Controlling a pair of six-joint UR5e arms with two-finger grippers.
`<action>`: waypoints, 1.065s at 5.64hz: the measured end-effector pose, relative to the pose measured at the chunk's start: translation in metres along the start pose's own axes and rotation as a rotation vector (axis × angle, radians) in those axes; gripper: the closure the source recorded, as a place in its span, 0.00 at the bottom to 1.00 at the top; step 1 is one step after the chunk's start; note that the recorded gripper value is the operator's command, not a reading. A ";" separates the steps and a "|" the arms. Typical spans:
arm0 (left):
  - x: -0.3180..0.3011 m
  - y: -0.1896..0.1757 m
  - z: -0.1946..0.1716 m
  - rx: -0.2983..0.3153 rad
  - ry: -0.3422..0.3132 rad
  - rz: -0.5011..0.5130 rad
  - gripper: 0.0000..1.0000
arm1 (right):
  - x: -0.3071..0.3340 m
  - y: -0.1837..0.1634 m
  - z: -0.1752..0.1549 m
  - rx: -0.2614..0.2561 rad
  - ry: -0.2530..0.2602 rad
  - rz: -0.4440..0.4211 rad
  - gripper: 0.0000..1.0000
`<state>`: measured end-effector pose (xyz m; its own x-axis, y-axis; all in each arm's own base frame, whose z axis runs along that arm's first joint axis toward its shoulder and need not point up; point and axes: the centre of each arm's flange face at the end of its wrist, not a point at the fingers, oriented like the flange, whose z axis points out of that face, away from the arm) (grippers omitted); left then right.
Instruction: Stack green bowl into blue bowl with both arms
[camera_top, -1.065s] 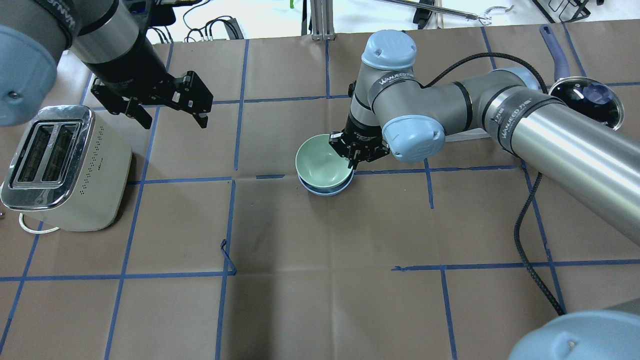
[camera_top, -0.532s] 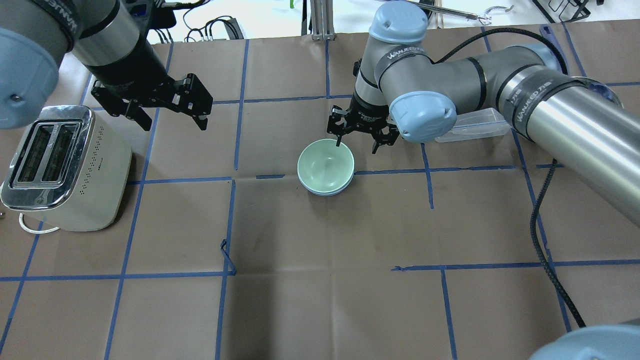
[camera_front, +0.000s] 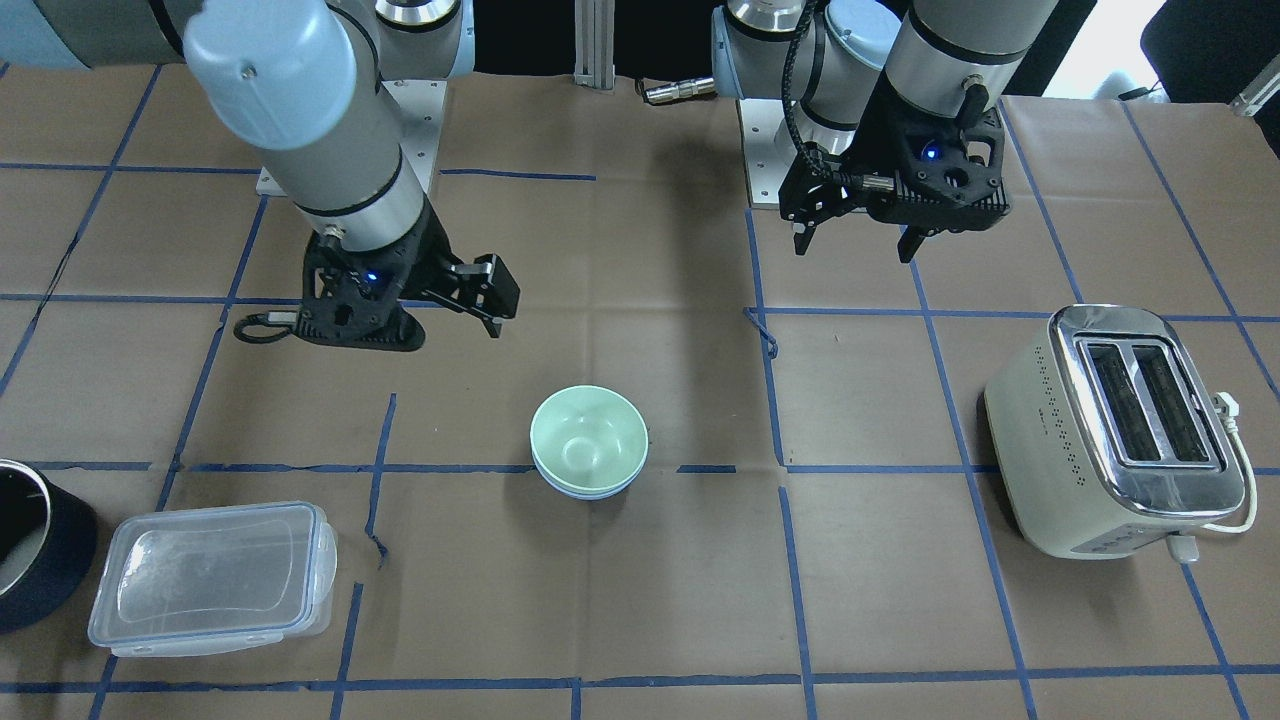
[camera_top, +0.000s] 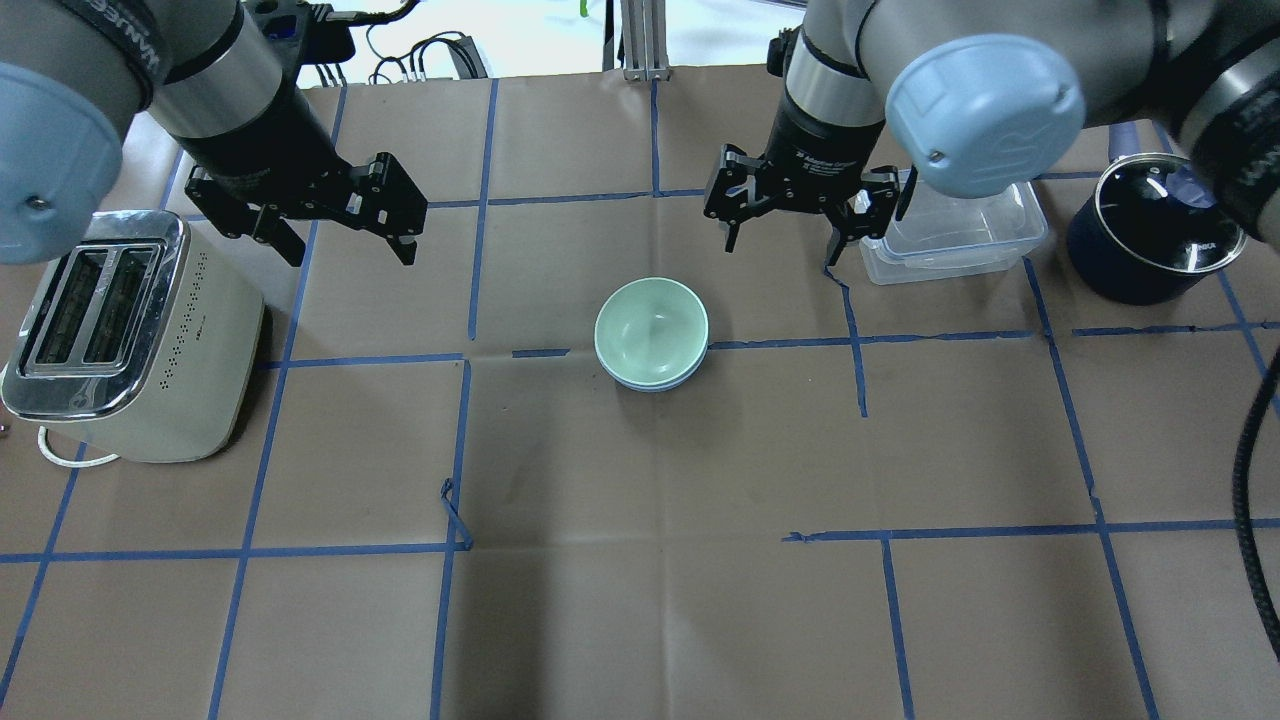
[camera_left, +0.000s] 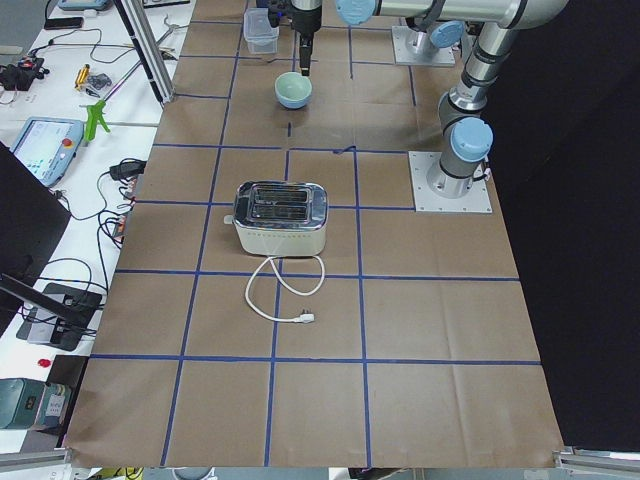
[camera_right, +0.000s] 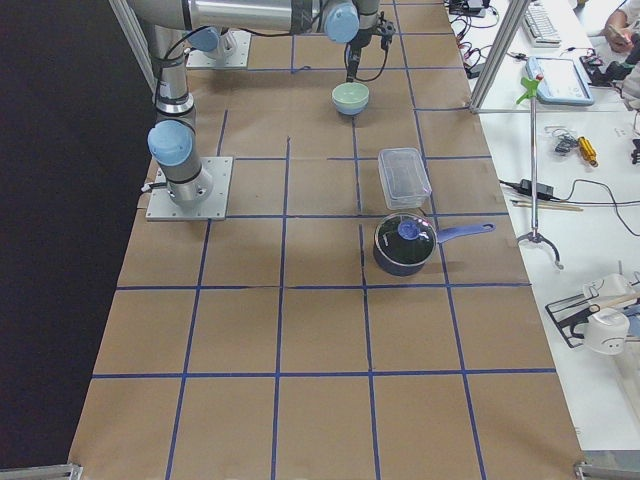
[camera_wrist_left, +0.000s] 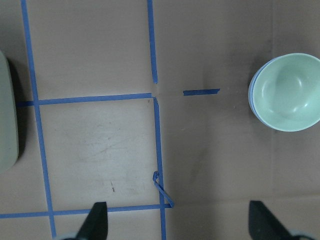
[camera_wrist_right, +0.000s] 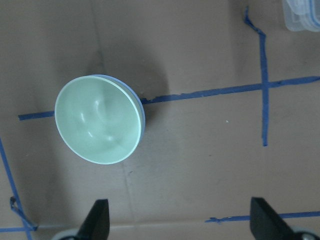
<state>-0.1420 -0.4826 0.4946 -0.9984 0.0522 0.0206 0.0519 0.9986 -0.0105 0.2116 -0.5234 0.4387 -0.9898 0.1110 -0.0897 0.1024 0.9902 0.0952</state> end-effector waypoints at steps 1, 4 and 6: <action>0.000 0.000 0.000 0.001 0.000 0.000 0.02 | 0.028 0.016 -0.027 -0.004 0.030 -0.024 0.00; -0.001 0.001 -0.001 0.001 0.000 -0.001 0.02 | 0.051 0.039 -0.048 -0.022 0.098 -0.032 0.00; -0.001 0.002 -0.001 0.002 -0.001 -0.002 0.02 | 0.053 0.041 -0.050 -0.019 0.105 -0.030 0.00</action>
<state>-0.1412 -0.4811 0.4959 -0.9985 0.0501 0.0200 0.0499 0.9987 -0.0127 0.1585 -0.4813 0.4877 -0.9974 0.0706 0.0112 0.0714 0.9911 0.1125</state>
